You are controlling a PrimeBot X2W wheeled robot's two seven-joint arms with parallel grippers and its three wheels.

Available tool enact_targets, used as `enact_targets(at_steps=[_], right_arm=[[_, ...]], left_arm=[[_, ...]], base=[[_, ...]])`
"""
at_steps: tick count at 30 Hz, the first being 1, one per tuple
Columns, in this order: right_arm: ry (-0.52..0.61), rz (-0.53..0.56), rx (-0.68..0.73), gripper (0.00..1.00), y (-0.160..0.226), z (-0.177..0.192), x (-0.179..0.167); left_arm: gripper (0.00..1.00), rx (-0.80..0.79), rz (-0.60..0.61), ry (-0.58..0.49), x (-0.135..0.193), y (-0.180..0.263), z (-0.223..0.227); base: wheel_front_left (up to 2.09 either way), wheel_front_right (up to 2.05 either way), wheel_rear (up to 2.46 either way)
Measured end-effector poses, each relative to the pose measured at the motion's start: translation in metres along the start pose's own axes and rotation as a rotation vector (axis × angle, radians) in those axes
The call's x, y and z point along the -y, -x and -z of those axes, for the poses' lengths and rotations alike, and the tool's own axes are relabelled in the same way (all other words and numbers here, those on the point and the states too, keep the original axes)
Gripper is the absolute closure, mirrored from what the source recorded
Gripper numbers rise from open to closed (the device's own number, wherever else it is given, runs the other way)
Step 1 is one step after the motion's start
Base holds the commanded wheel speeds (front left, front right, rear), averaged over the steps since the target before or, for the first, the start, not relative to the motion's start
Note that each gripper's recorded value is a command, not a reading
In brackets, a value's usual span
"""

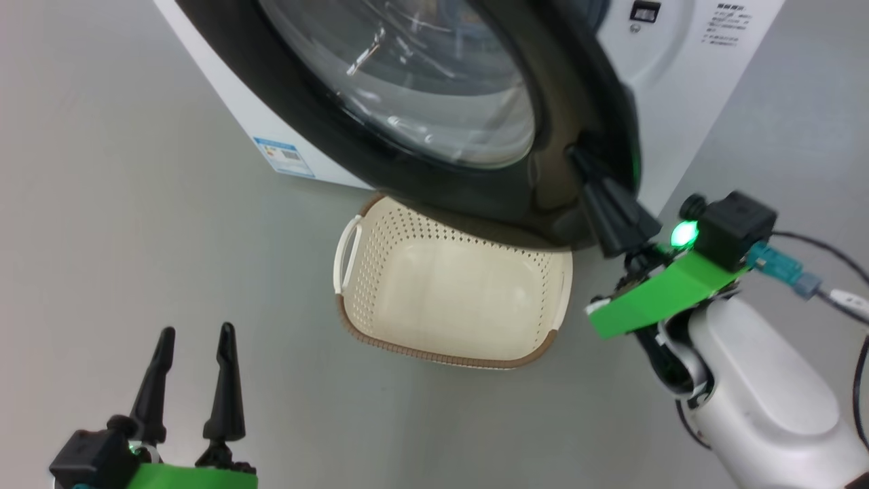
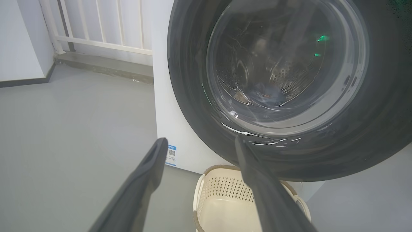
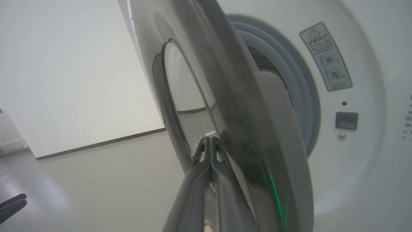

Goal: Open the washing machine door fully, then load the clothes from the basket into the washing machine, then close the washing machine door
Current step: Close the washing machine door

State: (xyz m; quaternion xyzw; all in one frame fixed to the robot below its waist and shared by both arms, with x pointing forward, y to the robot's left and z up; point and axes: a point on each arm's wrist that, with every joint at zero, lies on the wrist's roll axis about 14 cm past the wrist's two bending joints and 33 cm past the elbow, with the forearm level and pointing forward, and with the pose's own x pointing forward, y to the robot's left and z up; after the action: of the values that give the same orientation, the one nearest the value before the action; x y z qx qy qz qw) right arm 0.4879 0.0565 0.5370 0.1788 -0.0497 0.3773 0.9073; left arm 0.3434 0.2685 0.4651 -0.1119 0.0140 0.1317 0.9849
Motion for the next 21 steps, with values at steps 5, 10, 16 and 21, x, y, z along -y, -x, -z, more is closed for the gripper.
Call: enact_targets(at_steps=[5,10,16,21], right_arm=[[0.015,0.020,0.018,1.00,-0.011,-0.004,0.017],[0.020,0.042,0.036,1.00,-0.021,-0.008,0.031],[0.036,0.058,0.058,1.00,-0.034,-0.012,0.047],[0.043,0.066,0.067,1.00,-0.043,-0.013,0.057]], left_arm=[[0.00,0.002,0.007,-0.007,0.003,-0.006,-0.001],[0.00,0.009,-0.009,-0.009,-0.002,-0.005,-0.004],[0.00,0.020,-0.009,-0.016,-0.001,-0.009,-0.008],[0.00,0.022,-0.010,-0.022,-0.001,-0.010,-0.009]], base=[[0.00,0.00,0.00],[0.00,0.00,0.00],[0.00,0.00,0.00],[0.00,0.00,0.00]])
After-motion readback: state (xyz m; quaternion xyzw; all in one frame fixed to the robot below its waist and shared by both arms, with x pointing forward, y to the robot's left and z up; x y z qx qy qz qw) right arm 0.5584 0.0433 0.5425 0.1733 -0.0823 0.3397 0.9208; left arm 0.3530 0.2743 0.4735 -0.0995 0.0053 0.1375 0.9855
